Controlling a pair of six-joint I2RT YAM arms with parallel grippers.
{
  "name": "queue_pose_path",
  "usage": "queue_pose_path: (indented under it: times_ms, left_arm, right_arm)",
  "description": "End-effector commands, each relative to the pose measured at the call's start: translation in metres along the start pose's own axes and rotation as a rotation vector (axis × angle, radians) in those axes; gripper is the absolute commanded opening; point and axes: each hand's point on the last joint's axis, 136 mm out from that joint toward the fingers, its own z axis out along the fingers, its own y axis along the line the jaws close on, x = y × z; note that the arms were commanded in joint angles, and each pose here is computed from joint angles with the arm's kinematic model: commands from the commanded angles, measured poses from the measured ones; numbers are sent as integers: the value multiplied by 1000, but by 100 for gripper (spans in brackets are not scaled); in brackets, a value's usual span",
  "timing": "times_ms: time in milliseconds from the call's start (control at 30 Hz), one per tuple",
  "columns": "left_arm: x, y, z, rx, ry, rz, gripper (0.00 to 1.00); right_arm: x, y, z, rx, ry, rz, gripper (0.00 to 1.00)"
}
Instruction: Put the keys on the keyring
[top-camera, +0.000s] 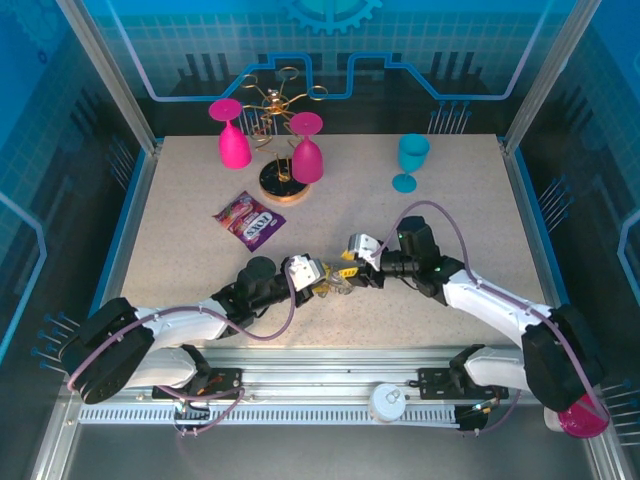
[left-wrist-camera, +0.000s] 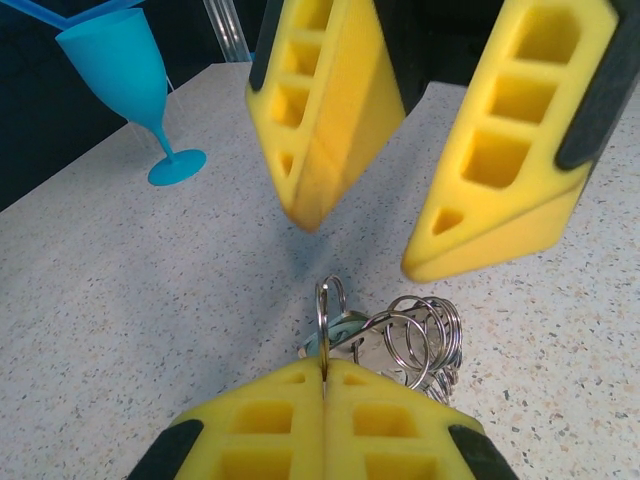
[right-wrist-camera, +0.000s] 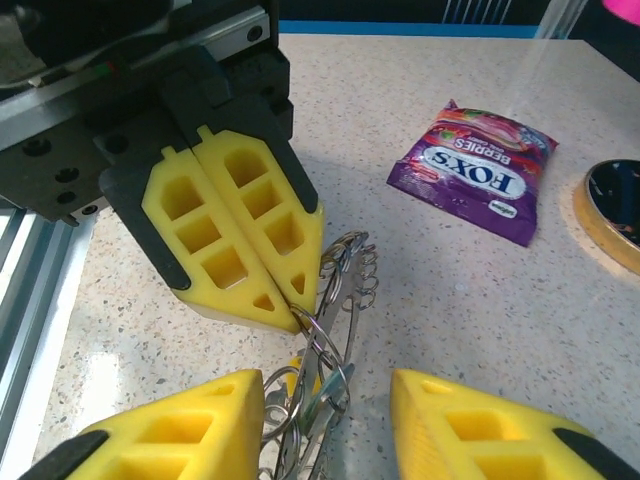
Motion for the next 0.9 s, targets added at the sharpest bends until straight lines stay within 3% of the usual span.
queue_pose_path:
  times_ms: [0, 267, 667, 733, 867]
  left_arm:
    - [-3, -2, -2, 17, -27, 11, 0]
    - [-3, -4, -2, 26, -27, 13, 0]
    - [-6, -2, -2, 20, -30, 16, 0]
    - [-5, 1, -1, 7, -10, 7, 0]
    - [-3, 6, 1, -6, 37, -5, 13]
  right_arm:
    - [-13, -4, 4, -20, -51, -81, 37]
    - [-15, -3, 15, -59, -62, -98, 30]
    - [-11, 7, 20, -143, -47, -96, 0]
    - [-13, 8, 19, -151, -36, -93, 0]
    - [-16, 10, 16, -145, 0, -123, 0]
